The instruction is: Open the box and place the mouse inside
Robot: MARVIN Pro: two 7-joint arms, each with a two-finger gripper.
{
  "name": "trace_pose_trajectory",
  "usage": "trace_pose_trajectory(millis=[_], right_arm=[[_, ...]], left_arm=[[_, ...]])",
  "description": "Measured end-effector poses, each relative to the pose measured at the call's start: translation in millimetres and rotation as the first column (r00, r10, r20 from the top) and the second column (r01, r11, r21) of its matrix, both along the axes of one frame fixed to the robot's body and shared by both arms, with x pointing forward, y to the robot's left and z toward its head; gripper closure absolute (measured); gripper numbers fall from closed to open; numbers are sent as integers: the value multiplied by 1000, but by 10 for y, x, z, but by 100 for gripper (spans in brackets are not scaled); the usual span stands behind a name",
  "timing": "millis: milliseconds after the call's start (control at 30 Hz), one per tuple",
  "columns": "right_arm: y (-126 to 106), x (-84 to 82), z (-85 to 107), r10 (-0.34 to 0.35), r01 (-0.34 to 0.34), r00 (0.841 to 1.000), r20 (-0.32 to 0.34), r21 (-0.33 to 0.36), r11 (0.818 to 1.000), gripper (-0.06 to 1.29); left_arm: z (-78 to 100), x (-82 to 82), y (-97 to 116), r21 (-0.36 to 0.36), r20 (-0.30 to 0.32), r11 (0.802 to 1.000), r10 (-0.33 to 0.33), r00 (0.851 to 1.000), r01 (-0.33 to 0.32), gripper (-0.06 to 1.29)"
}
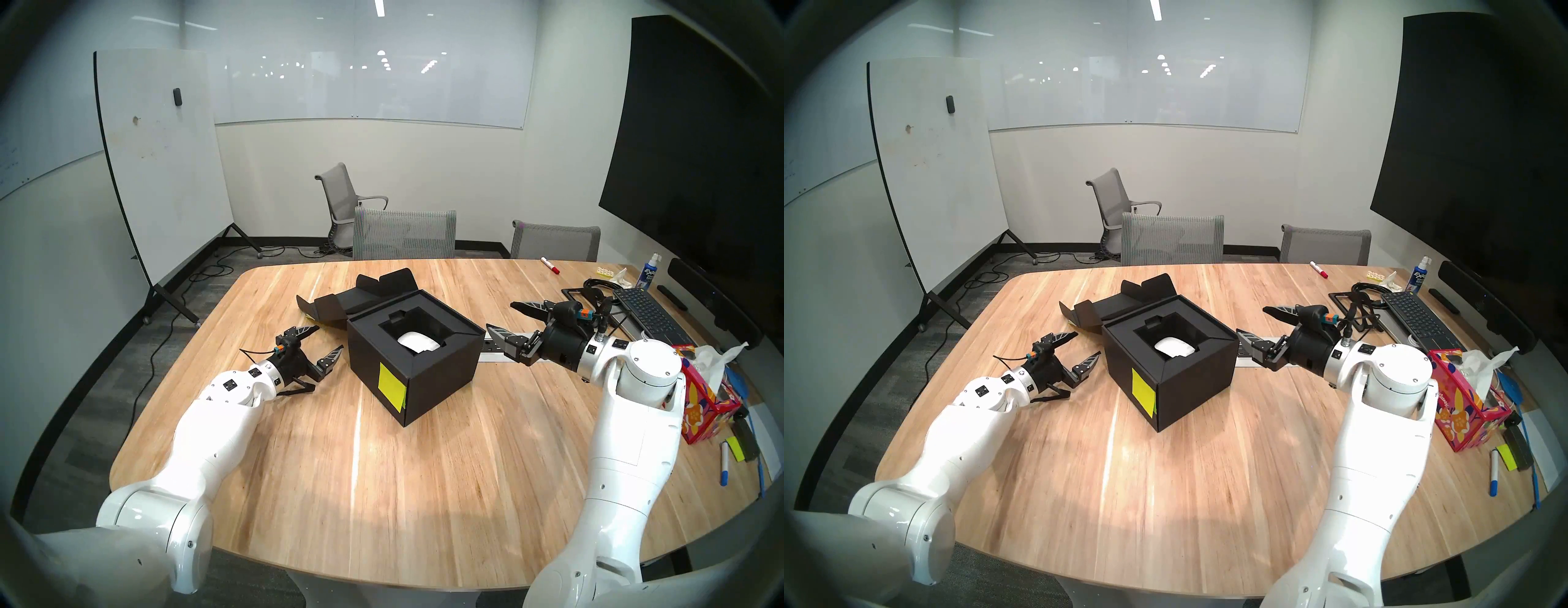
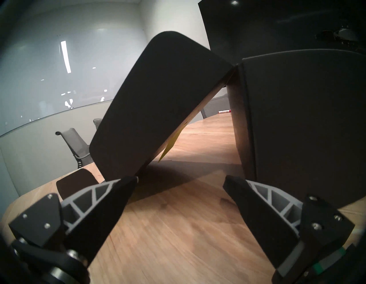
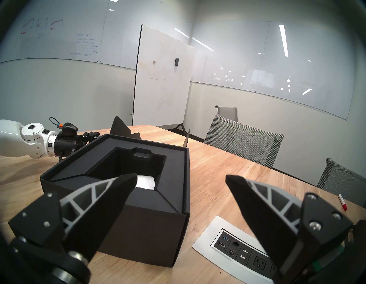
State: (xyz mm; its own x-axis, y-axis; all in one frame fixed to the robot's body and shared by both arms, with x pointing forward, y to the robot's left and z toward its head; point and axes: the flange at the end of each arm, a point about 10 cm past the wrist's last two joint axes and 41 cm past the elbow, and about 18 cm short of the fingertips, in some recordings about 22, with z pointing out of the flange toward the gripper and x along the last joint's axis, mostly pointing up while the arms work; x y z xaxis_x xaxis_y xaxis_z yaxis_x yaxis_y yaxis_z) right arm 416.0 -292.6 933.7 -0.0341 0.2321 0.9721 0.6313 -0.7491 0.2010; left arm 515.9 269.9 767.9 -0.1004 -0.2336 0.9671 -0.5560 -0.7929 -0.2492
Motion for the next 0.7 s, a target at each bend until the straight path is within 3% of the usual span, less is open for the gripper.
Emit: trace_pose_trajectory(millis=[433,700], right_arm=[[0,0,1,0,0,1000,1,-1,1000,1],[-1,0,1,0,0,1000,1,0,1000,1]], left_arm=[[-22,161,-271,18,-36,1000,0,999,1,4],[19,159,-392,-3,-14,998,-68,998,68,4]])
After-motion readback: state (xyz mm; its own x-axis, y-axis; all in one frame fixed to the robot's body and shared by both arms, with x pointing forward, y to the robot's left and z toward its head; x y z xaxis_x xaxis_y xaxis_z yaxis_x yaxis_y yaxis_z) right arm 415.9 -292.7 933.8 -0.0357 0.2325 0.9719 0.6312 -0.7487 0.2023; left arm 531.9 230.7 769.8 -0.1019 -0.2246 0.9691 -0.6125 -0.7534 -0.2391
